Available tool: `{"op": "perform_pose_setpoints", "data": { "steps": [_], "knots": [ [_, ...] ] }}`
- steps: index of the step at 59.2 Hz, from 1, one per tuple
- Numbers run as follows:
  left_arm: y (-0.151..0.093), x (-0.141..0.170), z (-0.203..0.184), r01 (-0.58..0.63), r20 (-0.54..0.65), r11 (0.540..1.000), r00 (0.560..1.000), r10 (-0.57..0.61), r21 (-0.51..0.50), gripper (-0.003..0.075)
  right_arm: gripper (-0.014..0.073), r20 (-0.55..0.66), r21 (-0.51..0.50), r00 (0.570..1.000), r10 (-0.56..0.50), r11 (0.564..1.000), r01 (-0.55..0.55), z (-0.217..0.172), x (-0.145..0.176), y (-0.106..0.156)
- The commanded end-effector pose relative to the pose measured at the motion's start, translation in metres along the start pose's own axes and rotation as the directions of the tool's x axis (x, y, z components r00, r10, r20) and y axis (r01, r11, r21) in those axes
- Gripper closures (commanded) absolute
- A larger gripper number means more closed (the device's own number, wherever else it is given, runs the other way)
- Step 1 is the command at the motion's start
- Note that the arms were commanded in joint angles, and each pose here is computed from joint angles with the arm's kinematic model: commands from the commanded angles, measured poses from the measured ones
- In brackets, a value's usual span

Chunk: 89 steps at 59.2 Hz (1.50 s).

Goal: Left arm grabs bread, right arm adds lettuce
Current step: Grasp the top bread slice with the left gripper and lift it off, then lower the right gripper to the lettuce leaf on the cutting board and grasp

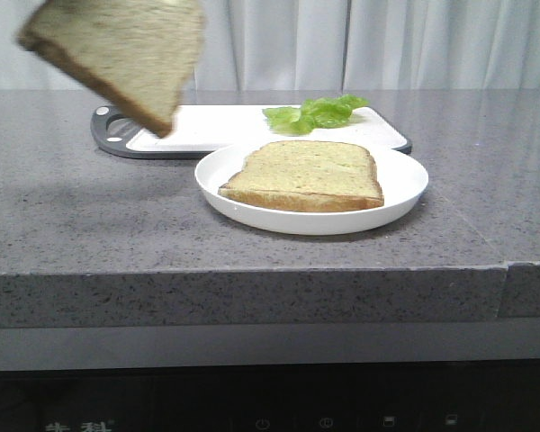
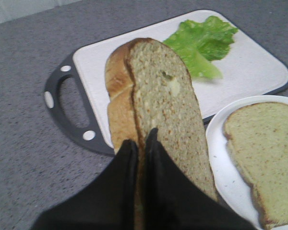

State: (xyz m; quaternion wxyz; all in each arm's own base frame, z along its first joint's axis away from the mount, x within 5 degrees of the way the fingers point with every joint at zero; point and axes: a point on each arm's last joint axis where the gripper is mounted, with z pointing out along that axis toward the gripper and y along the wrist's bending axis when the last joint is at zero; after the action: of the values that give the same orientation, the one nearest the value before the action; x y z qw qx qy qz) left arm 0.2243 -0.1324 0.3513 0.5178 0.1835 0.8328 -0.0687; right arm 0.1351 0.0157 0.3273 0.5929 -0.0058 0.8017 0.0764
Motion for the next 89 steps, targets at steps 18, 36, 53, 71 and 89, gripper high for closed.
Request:
{"op": "perform_pose_setpoints", "data": {
  "steps": [18, 36, 53, 71, 89],
  "knots": [
    [0.019, 0.036, -0.084, 0.021, 0.259, 0.999, 0.965, -0.028, 0.03, 0.0741, 0.0085, -0.001, -0.037, 0.983, -0.183, 0.982, 0.183, 0.109, -0.064, 0.016],
    [0.026, 0.043, -0.111, 0.088, 0.322, 0.994, 0.941, -0.103, 0.06, 0.0741, 0.0039, -0.128, -0.173, 0.928, -0.349, 0.93, 0.326, 0.224, -0.086, 0.056],
    [0.025, 0.043, -0.11, 0.092, 0.318, 0.994, 0.942, -0.108, 0.063, 0.0741, 0.0039, -0.24, -0.248, 0.887, -0.394, 0.909, 0.336, 0.307, -0.082, 0.075],
    [0.025, 0.043, -0.11, 0.092, 0.318, 0.994, 0.942, -0.108, 0.063, 0.0741, 0.0053, -0.263, -0.261, 0.878, -0.399, 0.906, 0.333, 0.342, -0.074, 0.079],
    [0.025, 0.043, -0.11, 0.094, 0.318, 0.993, 0.942, -0.11, 0.064, 0.0741, 0.0624, -0.28, -0.267, 0.872, -0.402, 0.905, 0.331, 0.344, -0.071, 0.078]
  ]
}}
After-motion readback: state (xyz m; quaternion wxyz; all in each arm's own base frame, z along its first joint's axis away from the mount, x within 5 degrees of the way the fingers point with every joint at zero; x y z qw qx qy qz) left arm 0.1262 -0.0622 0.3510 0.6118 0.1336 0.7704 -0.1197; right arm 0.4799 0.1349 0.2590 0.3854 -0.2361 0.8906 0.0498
